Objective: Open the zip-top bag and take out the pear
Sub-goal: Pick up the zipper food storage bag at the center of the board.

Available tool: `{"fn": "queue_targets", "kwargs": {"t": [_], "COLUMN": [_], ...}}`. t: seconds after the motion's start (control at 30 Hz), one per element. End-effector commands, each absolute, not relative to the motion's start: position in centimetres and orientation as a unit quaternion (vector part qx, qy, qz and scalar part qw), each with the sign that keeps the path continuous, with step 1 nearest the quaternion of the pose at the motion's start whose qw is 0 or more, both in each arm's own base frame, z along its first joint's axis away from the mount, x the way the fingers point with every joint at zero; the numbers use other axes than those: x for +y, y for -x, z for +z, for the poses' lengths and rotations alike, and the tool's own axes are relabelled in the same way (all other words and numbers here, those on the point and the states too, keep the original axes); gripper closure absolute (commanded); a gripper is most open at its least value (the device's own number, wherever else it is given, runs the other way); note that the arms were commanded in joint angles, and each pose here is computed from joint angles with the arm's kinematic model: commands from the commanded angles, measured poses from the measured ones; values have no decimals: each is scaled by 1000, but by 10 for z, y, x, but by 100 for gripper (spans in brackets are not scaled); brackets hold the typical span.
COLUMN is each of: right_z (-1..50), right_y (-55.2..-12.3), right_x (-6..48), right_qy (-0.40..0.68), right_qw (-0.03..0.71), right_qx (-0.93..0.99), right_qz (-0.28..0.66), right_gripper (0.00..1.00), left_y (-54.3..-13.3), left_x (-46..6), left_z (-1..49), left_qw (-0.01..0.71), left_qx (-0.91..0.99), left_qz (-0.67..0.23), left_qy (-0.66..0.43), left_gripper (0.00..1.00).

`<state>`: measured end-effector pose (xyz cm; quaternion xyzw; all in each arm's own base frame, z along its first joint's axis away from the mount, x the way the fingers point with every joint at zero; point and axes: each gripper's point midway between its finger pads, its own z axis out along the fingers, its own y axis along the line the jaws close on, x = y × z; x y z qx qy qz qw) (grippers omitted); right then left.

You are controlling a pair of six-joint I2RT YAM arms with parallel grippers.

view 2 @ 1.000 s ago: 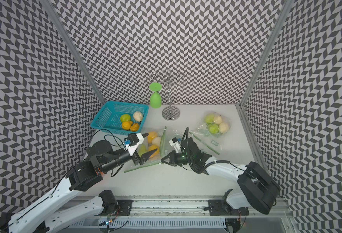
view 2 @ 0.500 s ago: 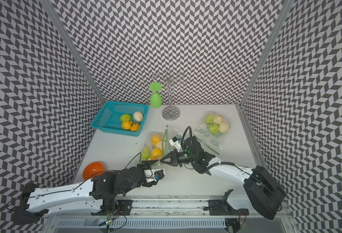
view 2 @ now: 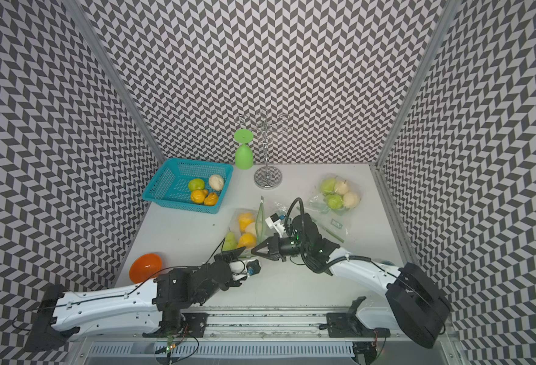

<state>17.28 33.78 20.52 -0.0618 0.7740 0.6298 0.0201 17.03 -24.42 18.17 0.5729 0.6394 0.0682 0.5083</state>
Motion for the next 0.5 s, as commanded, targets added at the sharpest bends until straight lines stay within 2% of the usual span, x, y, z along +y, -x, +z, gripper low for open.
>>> {"fn": "queue_targets", "kwargs": {"t": [0.0, 0.1, 0.27, 0.47], "right_z": [227, 227, 228, 229], "right_y": [-171, -170, -168, -168], "right_x": [336, 335, 333, 333], "right_qy": [79, 80, 79, 79], "right_qw": [42, 43, 43, 45], "right_qx": [749, 749, 746, 746], "right_qz": [656, 657, 659, 659], "right_gripper": [100, 100, 100, 100], "left_y": [-176, -180, -181, -182], "left_x": [-241, -238, -239, -244], "left_z": [188, 190, 188, 191], "left_qw": [517, 518, 516, 515], "left_qx": [645, 650, 649, 647], "left_qz": [71, 71, 72, 66], "left_qy": [-558, -551, -555, -558], "left_gripper": [49, 52, 65, 90]}}
